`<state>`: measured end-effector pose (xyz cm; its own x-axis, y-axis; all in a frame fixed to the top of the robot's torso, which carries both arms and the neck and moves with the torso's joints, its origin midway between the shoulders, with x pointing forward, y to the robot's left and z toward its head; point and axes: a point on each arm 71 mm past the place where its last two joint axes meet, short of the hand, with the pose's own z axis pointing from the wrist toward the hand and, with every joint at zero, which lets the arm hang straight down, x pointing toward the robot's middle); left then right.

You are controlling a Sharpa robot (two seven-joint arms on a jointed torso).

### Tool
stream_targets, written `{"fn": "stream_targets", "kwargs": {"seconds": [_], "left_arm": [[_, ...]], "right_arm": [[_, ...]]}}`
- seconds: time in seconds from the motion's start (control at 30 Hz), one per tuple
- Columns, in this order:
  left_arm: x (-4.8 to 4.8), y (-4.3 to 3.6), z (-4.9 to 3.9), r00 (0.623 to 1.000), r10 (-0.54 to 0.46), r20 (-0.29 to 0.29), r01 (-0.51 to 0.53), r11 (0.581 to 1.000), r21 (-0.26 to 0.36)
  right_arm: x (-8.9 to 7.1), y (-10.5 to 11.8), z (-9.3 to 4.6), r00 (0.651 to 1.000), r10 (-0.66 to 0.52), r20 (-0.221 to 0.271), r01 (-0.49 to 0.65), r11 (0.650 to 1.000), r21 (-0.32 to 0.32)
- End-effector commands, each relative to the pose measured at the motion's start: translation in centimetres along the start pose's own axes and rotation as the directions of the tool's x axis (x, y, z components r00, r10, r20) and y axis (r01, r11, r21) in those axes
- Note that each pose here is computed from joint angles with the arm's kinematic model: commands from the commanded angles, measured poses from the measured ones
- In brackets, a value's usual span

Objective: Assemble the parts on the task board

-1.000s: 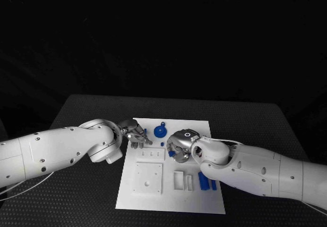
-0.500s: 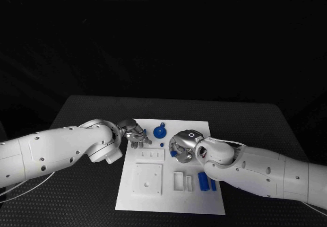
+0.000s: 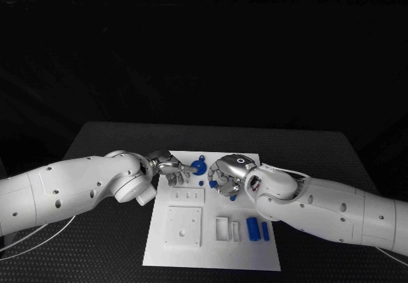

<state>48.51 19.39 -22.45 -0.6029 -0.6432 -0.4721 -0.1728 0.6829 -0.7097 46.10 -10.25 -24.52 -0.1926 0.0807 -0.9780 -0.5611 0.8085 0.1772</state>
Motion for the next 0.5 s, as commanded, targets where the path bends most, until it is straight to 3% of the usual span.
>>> {"fn": "stream_targets", "kwargs": {"seconds": [0.03, 0.33, 0.5], "left_arm": [[0.46, -0.24, 0.15, 0.995, -0.081, -0.062, 0.082, 0.997, 0.006], [1.77, -0.78, 0.73, 0.982, -0.096, -0.166, 0.092, 0.995, -0.029], [2.12, -0.96, 0.82, 0.978, -0.089, -0.189, 0.085, 0.996, -0.032]], "right_arm": [[-0.5, 0.4, 0.0, 0.999, 0.025, 0.021, -0.024, 1.000, -0.015], [-1.3, 0.7, 0.2, 0.997, 0.074, 0.031, -0.074, 0.997, -0.001], [-1.8, 1.0, 0.3, 0.995, 0.090, 0.047, -0.090, 0.996, -0.003]]}}
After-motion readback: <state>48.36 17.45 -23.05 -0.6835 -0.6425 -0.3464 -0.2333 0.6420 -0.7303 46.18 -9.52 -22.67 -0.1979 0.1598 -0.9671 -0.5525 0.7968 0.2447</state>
